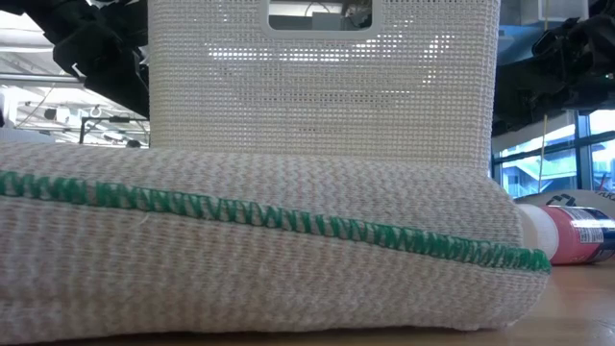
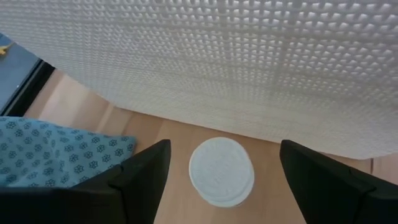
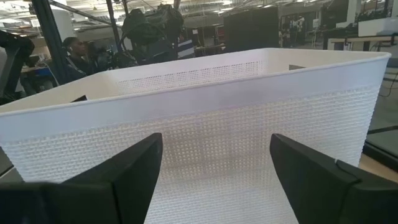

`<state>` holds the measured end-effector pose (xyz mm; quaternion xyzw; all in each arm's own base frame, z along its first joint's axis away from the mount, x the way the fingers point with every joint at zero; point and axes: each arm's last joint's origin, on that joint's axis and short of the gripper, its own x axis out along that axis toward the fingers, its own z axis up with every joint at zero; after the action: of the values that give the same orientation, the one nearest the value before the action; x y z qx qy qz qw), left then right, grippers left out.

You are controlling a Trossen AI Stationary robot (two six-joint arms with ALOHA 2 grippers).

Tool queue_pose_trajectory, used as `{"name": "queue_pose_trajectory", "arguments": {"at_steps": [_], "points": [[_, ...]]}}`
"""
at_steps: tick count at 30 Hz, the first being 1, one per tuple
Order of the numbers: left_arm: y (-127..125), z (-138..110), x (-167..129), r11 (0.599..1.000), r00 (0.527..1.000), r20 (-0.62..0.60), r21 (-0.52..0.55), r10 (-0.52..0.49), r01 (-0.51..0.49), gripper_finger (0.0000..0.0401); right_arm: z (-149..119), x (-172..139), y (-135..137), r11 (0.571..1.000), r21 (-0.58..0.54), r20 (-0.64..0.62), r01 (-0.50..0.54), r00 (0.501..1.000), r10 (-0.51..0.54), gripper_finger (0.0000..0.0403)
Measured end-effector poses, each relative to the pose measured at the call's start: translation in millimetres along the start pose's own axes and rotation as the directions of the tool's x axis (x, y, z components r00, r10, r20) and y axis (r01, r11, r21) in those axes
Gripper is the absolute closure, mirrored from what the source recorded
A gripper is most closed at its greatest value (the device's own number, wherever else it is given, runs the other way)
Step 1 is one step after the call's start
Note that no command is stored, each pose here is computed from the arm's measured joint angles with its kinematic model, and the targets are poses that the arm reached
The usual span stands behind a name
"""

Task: Pick & place medical supplies in basket/bin
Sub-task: Put the top left white medicine bottle into the white bin

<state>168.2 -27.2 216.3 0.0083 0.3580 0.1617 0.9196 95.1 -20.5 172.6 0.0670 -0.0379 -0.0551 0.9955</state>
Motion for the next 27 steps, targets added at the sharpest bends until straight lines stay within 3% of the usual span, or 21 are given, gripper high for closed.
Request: {"name": "queue_pose_trajectory", "arguments": {"at_steps": [10,19,27], "points": [[0,-2,17,0.997,0.996,-0.075,-0.053,0.043,-0.047,0.0111,0,0,0,1.0,0.0,0.0,0.0,1.0,0.0,0.0104],[-3,-9,37,0.999,0.98,-0.199,-0.042,0.013,-0.021,0.0111,0,0,0,1.0,0.002,0.0,0.0,1.0,0.0,0.0104],[-5,-6,42,0.998,0.983,-0.181,-0.057,0.001,-0.011,0.0134,0,0,0,1.0,0.001,0.0,0.0,1.0,0.0,0.0104]]}}
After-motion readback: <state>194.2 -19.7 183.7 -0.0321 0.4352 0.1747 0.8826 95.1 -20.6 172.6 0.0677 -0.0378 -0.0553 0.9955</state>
